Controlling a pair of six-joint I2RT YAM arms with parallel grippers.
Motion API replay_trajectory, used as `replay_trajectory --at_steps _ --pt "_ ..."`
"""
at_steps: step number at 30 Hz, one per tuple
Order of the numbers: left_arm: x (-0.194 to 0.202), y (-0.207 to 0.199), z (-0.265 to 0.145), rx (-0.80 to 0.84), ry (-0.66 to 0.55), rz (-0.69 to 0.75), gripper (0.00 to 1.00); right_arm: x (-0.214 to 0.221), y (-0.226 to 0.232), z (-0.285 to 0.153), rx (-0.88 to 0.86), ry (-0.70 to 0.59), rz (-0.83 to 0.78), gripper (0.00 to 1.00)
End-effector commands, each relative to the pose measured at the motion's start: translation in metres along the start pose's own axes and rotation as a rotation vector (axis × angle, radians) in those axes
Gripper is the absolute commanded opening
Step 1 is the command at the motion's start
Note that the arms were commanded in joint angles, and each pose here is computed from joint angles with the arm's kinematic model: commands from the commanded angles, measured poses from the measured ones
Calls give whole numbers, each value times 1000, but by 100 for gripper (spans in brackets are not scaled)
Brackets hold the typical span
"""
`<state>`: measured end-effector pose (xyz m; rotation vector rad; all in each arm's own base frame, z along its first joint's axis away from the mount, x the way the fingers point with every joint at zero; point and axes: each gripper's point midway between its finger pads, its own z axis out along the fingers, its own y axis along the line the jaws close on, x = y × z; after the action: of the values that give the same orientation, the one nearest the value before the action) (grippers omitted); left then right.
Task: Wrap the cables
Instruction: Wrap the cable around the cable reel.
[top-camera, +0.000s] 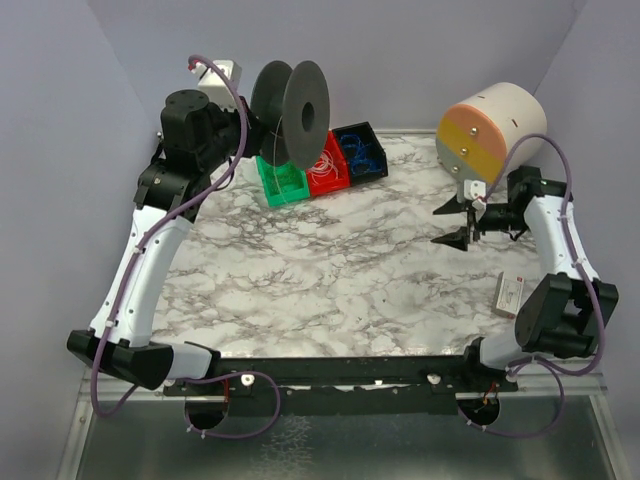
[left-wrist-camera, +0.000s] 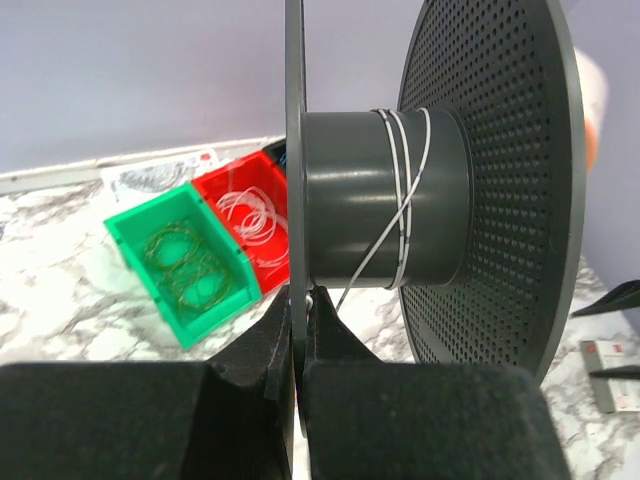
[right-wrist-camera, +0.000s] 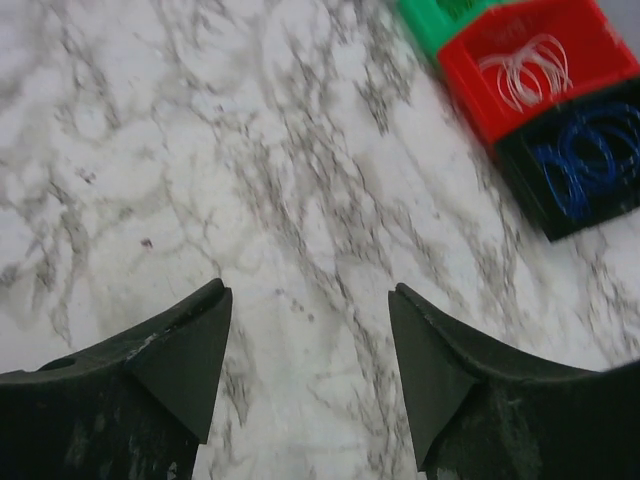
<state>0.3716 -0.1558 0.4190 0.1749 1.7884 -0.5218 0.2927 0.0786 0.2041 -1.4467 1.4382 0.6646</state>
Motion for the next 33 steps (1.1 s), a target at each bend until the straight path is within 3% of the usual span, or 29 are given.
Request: replay_trajectory --at_steps 1,4,5,7,16,22,27,29,30,32,33 --pt "-62 -34 -10 133 -184 -69 0 -72 12 31 -76 -293 46 69" --pt "-67 -36 -5 134 -191 -130 0 -98 17 63 -160 -312 59 70" --pt "-68 -36 -3 134 -191 -141 0 -102 -1 83 -96 -248 -5 70" --pt "-66 -33 1 119 -190 -167 0 -108 -9 116 35 -198 18 72" --pt "-45 -25 13 94 -149 -213 0 -145 -15 200 61 -232 -54 75" --pt "-37 -21 18 83 -131 -217 0 -143 -18 258 29 -195 65 79" --pt "-29 -21 22 90 -115 -222 0 -137 -11 277 -24 -182 133 80" --pt "-29 -22 22 95 -115 -224 0 -131 -8 280 -33 -167 133 66" --pt "-30 -22 21 94 -116 -223 0 -127 -7 279 -36 -154 123 53" --pt "-33 -23 19 98 -123 -214 0 -117 -8 276 -5 -121 119 16" --pt "-33 -24 18 103 -124 -210 0 -113 -11 272 31 -105 126 5"
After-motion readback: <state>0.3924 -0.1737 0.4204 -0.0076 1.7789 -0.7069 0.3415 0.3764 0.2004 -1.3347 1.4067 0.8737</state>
